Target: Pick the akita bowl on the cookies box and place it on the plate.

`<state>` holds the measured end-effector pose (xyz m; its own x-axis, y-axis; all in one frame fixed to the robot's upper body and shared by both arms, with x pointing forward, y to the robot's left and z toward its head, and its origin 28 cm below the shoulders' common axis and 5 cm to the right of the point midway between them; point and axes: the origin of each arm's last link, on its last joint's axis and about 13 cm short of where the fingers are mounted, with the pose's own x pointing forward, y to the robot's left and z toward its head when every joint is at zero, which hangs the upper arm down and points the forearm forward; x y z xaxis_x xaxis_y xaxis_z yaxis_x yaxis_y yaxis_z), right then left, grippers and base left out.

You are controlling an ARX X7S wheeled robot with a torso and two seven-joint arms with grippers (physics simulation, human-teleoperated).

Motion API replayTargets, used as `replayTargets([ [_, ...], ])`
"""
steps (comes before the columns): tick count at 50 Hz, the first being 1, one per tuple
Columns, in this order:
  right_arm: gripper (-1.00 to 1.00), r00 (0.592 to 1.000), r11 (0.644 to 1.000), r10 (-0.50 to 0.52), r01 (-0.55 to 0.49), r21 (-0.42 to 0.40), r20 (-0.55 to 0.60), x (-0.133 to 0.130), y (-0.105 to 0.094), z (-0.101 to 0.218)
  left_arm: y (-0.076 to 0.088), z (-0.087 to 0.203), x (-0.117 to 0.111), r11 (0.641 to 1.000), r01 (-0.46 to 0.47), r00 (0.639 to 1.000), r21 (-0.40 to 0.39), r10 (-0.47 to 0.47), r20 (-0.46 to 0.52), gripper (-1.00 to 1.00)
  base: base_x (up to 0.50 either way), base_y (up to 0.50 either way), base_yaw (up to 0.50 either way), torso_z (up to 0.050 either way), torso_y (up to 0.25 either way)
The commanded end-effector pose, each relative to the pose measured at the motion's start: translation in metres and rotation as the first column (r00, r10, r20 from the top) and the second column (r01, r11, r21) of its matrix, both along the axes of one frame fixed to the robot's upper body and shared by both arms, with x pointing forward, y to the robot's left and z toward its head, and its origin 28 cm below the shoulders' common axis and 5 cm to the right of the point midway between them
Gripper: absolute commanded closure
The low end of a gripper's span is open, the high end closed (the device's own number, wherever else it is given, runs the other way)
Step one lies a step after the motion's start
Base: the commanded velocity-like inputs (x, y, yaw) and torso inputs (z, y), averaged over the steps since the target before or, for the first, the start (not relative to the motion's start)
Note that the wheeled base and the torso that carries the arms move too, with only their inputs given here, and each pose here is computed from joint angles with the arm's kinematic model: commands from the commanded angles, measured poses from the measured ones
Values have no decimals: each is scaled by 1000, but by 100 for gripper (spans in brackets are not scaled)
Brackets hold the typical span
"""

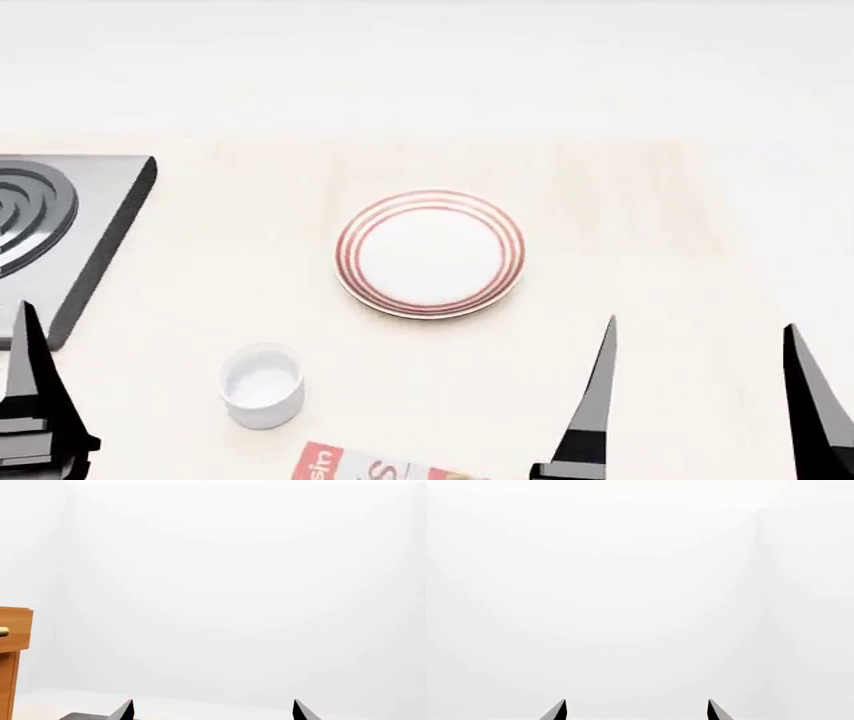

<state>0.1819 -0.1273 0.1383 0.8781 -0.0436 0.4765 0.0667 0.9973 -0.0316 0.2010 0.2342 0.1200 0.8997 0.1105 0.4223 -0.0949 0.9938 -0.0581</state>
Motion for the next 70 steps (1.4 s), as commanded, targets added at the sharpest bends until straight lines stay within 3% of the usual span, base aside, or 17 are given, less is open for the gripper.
replayTargets([
  [1,-100,1000,1000,-1,1,-9,-1,0,0,-1,0,0,0,1000,1,1000,1,-1,0,-100,-1,-500,0,0,0],
  [8,-100,1000,1000,4,-3,26,-6,1,-1,-1,-1,0,0,1000,6,1000,2,-6,-2,-100,-1,-485,0,0,0],
  [15,-100,1000,999,8,-8,-39,-2,1,2,-4,-1,1,0,1000,7,1000,3,-7,-1,-100,8,0,0,0,0],
  [17,-100,1000,998,4,-3,-67,10,0,4,-6,-1,0,0,1000,6,1000,1,-6,-1,-100,500,-13,0,0,0],
  [37,-100,999,998,43,-43,-51,0,-3,3,-5,1,1,-3,999,40,999,-34,-40,28,-100,500,0,0,1,0],
  [43,-100,1000,999,13,-12,-46,23,-2,3,-6,4,4,-2,996,58,998,-74,-57,16,-100,277,0,0,48,0],
  [70,-100,998,999,43,-43,-4,-51,1,2,-6,5,4,-3,995,71,997,-64,-70,12,-100,0,0,0,50,0],
])
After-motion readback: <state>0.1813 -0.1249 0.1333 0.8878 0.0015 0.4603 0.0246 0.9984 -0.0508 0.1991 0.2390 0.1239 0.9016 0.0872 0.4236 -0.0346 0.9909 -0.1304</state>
